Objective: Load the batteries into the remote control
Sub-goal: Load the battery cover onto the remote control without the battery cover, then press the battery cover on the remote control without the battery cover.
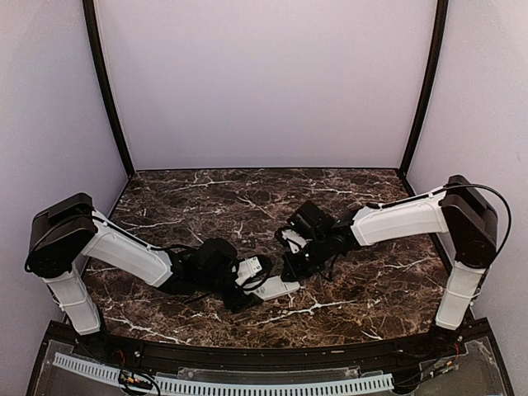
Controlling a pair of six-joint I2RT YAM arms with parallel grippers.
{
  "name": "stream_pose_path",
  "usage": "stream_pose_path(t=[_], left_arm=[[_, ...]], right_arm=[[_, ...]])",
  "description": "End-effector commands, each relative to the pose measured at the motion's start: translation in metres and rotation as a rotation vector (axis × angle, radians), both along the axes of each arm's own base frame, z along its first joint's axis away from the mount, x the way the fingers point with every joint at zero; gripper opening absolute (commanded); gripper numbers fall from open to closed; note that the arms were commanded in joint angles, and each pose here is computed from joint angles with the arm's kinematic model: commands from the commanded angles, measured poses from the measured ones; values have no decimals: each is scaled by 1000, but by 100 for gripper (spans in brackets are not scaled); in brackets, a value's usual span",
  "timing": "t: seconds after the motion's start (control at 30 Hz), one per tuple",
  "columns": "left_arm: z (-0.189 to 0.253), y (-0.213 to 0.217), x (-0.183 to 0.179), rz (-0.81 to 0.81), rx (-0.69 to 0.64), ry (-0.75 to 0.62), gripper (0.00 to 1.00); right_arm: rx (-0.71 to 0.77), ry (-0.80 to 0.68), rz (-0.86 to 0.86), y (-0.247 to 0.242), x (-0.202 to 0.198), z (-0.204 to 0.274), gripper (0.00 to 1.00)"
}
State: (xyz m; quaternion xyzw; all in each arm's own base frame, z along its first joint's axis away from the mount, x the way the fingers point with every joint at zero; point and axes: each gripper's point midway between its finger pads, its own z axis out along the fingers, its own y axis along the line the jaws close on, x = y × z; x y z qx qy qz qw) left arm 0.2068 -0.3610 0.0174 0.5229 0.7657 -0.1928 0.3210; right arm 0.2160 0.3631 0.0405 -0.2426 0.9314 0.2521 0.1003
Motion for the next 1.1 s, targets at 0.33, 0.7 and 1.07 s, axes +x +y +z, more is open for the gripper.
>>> stream_pose_path(t=[0.33,0.7,1.07], left_arm=[[-49,38,-25,-4,206,116,72],[-49,34,-33,-42,201,130,62],[-52,33,-35,-46,214,137,51]], right_arm=[[-207,-58,-198,-55,35,19,0],[-363,-1,-236,-74,25,-22,0],[-278,63,-137,-7,-5,-22,0]])
